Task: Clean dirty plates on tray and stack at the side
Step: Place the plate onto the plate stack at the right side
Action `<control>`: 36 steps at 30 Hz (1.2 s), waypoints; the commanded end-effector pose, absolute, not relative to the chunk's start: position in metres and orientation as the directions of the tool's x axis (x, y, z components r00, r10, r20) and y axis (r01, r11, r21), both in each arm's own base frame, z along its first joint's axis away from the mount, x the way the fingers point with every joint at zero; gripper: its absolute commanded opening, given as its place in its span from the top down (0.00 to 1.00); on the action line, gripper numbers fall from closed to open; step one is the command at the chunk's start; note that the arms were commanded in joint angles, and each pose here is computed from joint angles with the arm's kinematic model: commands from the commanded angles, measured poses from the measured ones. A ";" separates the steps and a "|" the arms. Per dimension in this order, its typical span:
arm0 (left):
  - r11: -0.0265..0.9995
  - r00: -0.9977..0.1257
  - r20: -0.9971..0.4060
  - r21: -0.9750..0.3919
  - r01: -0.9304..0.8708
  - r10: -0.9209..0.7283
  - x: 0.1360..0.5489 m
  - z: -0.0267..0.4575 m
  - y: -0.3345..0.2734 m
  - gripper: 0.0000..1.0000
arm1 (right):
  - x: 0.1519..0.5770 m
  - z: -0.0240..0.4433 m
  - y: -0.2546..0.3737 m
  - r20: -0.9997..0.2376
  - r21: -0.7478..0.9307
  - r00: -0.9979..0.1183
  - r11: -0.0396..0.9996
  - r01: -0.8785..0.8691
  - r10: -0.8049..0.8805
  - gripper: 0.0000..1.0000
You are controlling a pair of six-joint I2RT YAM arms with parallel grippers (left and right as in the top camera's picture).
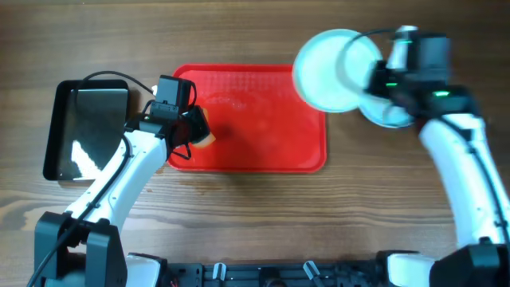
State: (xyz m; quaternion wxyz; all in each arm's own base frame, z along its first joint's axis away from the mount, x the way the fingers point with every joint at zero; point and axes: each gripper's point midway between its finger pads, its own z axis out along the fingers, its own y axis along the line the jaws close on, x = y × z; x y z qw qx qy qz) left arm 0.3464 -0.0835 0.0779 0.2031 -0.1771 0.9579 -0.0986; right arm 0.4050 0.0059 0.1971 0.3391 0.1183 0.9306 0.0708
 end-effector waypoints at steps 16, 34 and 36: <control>0.915 -0.859 -0.340 -0.268 -0.301 -0.382 0.345 0.074 -0.086 0.96 | 0.411 0.063 -0.138 -0.297 0.400 -0.675 0.730 0.554 0.675 0.96; 0.915 -0.854 -0.352 -0.274 -0.296 -0.382 0.348 0.076 -0.086 0.96 | 0.424 0.087 -0.093 -0.227 0.624 -0.726 0.669 0.404 0.650 0.46; 0.919 -0.844 -0.388 -0.288 -0.271 -0.370 0.357 0.080 -0.088 0.96 | 0.431 0.109 -0.057 -0.179 0.751 -0.762 0.586 0.303 0.622 0.45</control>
